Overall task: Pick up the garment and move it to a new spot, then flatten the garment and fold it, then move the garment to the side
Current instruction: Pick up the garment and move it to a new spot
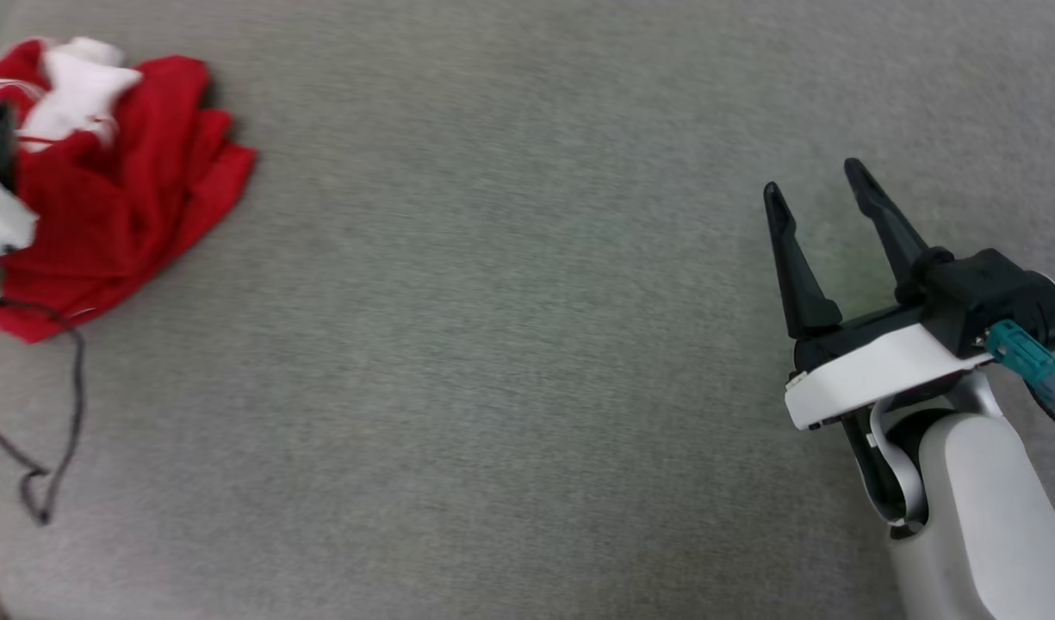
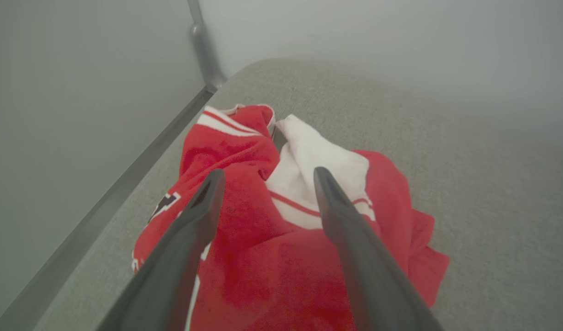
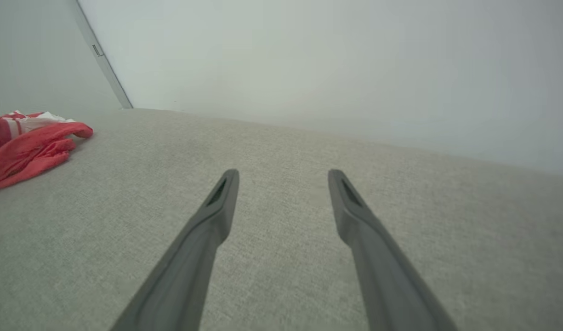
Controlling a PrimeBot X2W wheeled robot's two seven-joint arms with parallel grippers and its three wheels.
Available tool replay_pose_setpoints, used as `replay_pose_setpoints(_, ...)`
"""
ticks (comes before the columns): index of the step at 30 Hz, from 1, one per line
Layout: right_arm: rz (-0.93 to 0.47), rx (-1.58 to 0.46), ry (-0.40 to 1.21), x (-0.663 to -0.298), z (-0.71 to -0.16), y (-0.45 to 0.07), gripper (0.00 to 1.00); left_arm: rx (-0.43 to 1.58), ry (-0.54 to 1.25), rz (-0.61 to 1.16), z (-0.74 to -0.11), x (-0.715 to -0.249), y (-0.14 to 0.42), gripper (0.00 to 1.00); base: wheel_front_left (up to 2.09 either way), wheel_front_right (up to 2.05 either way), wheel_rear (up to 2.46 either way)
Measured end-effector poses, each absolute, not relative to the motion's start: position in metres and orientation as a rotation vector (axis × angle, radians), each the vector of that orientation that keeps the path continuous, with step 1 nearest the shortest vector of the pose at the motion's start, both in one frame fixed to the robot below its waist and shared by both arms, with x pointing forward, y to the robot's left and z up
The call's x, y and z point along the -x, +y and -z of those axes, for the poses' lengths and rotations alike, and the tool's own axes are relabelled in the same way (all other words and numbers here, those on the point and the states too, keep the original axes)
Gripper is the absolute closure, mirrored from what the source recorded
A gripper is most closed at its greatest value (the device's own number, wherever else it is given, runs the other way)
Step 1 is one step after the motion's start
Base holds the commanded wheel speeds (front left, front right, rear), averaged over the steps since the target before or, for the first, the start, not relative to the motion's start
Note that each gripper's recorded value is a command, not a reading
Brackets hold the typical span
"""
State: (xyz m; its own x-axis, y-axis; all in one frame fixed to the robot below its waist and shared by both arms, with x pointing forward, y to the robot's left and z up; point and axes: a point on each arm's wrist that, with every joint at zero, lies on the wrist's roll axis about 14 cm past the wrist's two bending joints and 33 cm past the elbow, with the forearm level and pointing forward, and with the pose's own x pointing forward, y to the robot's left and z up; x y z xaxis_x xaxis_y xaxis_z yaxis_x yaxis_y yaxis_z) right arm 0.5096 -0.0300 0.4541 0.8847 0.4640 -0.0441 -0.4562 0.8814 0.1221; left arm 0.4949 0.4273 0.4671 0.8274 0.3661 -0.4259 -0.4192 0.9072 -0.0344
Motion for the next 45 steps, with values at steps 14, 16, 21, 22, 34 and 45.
replay_pose_setpoints(14,-0.366,-0.105,0.150,-0.513,-0.411,-0.073,0.00,0.350,1.023,-0.433,-0.356,-0.474,0.407,0.89,0.00,0.00,0.00)
replay_pose_setpoints(16,-0.365,-0.105,0.148,-0.513,-0.412,-0.073,0.00,0.334,1.003,-0.428,-0.359,-0.476,0.405,1.00,0.00,0.00,0.00)
replay_pose_setpoints(21,-0.374,-0.101,0.121,-0.512,-0.426,-0.070,0.00,0.252,0.877,-0.421,-0.381,-0.483,0.403,1.00,0.00,0.00,0.00)
replay_pose_setpoints(22,-0.376,-0.100,0.114,-0.510,-0.431,-0.069,0.00,0.241,0.831,-0.418,-0.390,-0.487,0.404,1.00,0.00,0.00,0.00)
replay_pose_setpoints(34,-0.367,-0.091,0.016,-0.473,-0.497,-0.071,0.00,-0.023,0.016,-0.371,-0.602,-0.498,0.408,1.00,0.00,0.00,0.00)
replay_pose_setpoints(45,-0.258,-0.072,-0.030,-0.430,-0.533,-0.113,0.00,-0.022,-0.339,-0.037,-0.687,-0.508,0.266,1.00,0.00,0.00,0.00)
